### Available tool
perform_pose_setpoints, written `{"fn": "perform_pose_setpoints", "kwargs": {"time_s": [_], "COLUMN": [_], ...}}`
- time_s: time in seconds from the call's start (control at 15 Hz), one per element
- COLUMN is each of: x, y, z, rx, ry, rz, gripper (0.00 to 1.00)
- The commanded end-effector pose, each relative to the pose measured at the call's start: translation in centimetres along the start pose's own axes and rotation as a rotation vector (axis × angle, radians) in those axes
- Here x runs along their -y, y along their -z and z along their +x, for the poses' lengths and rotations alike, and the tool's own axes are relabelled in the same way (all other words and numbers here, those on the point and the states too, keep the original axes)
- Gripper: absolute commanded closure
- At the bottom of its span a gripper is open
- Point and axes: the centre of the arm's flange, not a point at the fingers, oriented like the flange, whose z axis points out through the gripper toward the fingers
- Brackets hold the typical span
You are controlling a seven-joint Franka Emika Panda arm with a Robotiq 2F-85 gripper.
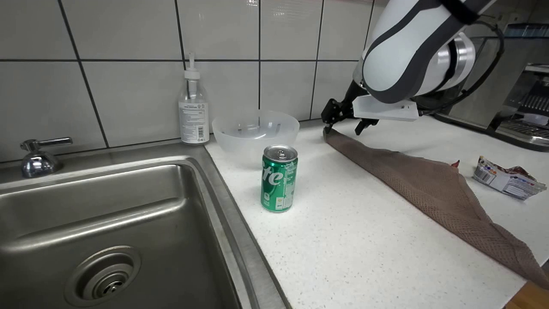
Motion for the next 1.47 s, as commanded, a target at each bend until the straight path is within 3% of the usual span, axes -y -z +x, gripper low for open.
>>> {"fn": "perform_pose_setpoints", "kwargs": {"time_s": [0.0, 0.73, 0.8, 0.87, 1.4], "x": [0.31, 0.59, 0.57, 0.56, 0.67], "y": [-0.27, -0.89, -0.92, -0.92, -1.02], "z": [0.60, 0.29, 0.30, 0.31, 0.36], "rx": [-0.012, -0.007, -0.009, -0.012, -0.029], "ry": [0.046, 0.093, 0.094, 0.095, 0.095], "rz": [-0.004, -0.008, -0.008, -0.007, 0.001], "gripper": [0.00, 0.00, 0.25, 0.26, 0.88]}}
